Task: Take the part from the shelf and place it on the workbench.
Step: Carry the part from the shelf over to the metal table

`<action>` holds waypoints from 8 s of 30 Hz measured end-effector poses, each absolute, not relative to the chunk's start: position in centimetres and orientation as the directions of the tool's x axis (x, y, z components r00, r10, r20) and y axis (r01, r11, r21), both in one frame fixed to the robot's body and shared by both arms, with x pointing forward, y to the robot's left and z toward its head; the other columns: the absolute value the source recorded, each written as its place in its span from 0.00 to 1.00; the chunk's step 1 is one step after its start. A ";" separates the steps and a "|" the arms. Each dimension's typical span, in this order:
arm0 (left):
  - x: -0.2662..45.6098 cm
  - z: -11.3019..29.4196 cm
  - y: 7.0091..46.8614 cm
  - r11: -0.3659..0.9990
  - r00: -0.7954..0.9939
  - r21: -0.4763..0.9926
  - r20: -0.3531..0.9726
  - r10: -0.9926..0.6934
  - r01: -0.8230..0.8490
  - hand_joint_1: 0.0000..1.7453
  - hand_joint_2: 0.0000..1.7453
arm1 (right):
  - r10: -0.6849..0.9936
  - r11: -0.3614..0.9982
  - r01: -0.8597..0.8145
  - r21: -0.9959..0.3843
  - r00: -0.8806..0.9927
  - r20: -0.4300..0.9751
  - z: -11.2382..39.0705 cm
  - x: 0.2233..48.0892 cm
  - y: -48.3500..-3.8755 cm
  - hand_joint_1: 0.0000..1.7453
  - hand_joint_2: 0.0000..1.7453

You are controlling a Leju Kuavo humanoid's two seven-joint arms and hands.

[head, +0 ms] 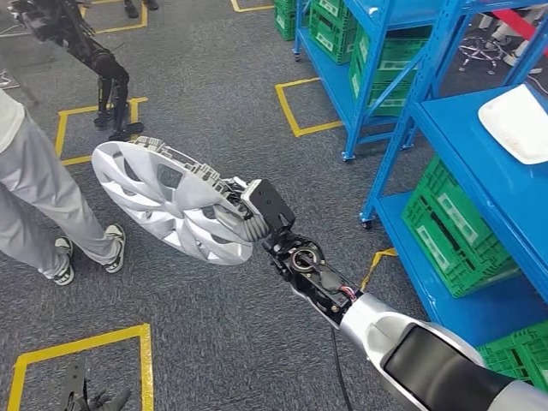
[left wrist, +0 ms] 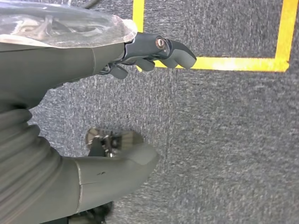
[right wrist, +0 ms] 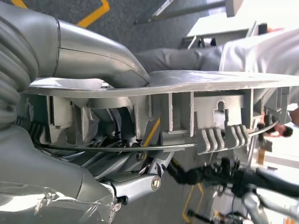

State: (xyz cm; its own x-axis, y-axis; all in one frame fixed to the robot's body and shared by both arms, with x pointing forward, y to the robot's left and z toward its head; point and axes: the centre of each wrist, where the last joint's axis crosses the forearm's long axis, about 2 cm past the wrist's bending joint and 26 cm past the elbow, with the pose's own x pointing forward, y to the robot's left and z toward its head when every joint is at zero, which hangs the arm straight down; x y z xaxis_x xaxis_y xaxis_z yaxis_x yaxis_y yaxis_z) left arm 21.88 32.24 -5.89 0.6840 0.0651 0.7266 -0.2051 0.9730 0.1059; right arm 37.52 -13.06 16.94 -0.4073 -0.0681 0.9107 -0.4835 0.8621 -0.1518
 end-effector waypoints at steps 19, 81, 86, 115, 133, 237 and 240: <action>21.6 -6.1 31.8 0.972 0.686 0.101 0.724 0.075 -0.212 0.00 1.00 | -0.068 0.857 -0.492 -0.153 -0.402 0.913 16.8 37.7 -12.7 1.00 1.00; 21.6 -6.0 31.8 0.966 0.695 0.174 0.719 0.007 -0.191 0.00 1.00 | -0.047 0.864 -0.478 -0.158 -0.390 0.919 17.0 36.8 -12.3 1.00 1.00; 21.9 -5.9 32.1 0.969 0.696 0.167 0.718 0.007 -0.183 0.00 1.00 | -0.038 0.871 -0.464 -0.164 -0.396 0.917 17.3 36.6 -12.5 1.00 1.00; 23.0 -5.3 32.1 0.981 0.702 0.117 0.712 0.026 -0.155 0.00 1.00 | -0.060 0.884 -0.436 -0.169 -0.463 0.884 19.1 34.2 -14.4 1.00 1.00; 23.3 -5.2 31.7 0.984 0.699 0.101 0.714 0.030 -0.146 0.00 1.00 | -0.016 0.912 -0.345 -0.221 -0.568 0.823 22.5 35.9 -15.0 1.00 1.00; 23.1 -5.3 30.6 0.982 0.689 0.093 0.723 0.048 -0.165 0.00 1.00 | -0.023 0.966 -0.205 -0.156 -0.672 0.740 28.7 36.8 -15.3 1.00 1.00; 23.1 -5.3 30.6 0.981 0.690 0.094 0.723 0.048 -0.167 0.00 1.00 | -0.017 0.966 -0.202 -0.160 -0.669 0.743 28.6 36.7 -15.4 1.00 1.00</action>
State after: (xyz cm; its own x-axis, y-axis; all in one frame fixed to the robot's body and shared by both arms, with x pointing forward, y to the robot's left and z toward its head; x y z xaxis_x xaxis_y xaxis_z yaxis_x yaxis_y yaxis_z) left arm 23.15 30.55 -5.33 0.6896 0.0478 0.7227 -0.1669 0.9815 0.0943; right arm 36.74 -15.38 28.58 -0.6691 -0.0167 0.7430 -0.2017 0.9663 -0.1599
